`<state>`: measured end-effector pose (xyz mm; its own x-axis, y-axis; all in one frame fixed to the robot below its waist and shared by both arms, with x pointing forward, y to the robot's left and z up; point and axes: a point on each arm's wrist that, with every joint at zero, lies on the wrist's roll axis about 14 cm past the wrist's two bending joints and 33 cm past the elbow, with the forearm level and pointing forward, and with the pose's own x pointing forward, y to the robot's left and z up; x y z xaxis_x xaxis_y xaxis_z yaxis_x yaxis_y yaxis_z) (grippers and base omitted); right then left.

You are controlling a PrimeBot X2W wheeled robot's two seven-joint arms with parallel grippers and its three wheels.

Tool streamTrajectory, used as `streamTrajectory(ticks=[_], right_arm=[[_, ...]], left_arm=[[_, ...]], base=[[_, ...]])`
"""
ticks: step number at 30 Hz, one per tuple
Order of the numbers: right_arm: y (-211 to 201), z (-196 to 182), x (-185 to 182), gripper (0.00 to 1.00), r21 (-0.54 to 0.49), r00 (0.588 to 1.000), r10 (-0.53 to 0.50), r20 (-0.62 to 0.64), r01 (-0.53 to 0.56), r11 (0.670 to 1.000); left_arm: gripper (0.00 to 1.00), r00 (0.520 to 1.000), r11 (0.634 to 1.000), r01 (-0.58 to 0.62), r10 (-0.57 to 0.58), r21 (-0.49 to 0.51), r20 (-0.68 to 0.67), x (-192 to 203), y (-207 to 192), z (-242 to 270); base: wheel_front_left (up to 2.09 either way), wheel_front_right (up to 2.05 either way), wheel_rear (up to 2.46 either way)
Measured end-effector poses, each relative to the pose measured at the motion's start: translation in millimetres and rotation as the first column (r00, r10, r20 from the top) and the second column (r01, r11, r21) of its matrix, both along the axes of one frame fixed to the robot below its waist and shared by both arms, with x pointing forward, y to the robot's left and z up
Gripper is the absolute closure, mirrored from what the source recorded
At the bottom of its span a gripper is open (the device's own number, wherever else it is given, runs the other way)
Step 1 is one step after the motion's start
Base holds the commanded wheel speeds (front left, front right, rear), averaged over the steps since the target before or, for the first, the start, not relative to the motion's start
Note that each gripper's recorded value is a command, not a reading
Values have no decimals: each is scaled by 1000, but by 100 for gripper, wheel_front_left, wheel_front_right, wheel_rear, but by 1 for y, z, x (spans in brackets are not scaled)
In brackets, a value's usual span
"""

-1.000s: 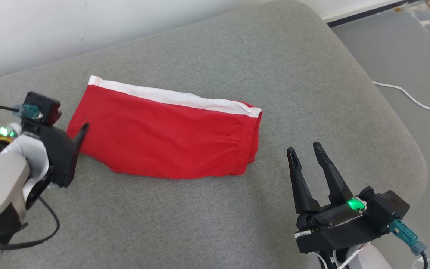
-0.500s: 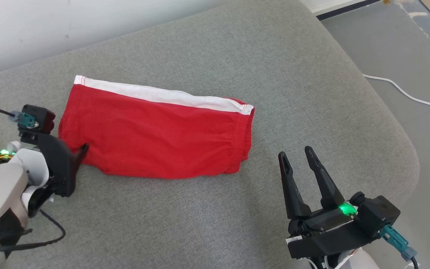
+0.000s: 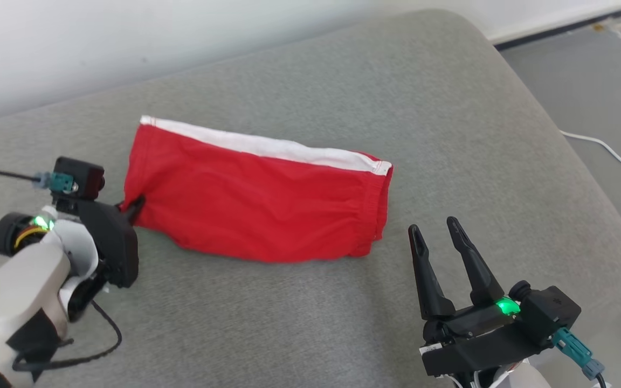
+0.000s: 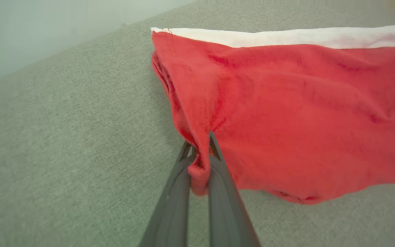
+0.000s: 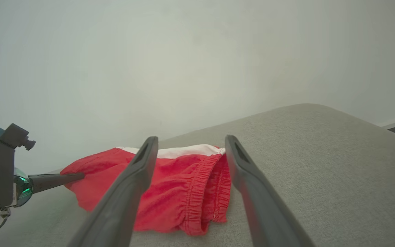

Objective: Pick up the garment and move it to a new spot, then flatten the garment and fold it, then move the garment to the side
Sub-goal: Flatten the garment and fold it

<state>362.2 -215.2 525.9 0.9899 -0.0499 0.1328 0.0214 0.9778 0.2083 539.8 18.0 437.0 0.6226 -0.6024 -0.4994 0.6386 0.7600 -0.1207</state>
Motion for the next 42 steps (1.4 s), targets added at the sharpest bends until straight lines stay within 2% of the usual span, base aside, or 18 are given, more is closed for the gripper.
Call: streamTrajectory(ticks=[9,16,25,26,27,34,38,42], right_arm=[[10,1,-2,0,9,999,35,12,-35,999],[13,-6,-10,0,24,999,38,-4,-38,999],[18,-12,-10,0,28,998,58,-20,-57,998],[21,-12,-9,0,25,998,65,-19,-65,998],[23,-12,-9,0,23,997,72,-18,-71,997],[24,-7,-8,0,22,997,78,-2,-78,997],[24,-4,-8,0,21,997,78,9,-78,997],[26,-2,-7,0,21,996,83,16,-84,996]], left_arm=[[100,994,989,-112,113,-93,3,-42,32,-2],[100,975,959,-220,216,-176,-46,-94,47,-13],[98,952,933,-304,292,-191,-92,-139,61,-24],[37,949,929,-315,305,-192,-81,-140,63,-23],[0,948,928,-319,311,-195,-68,-140,65,-21],[0,916,897,-371,397,-238,68,-129,78,5],[0,851,858,-406,480,-314,211,-112,95,50],[0,784,832,-432,538,-348,311,-116,115,73]], base=[[0,0,0],[0,0,0],[0,0,0],[0,0,0],[0,0,0],[0,0,0],[0,0,0],[0,0,0]])
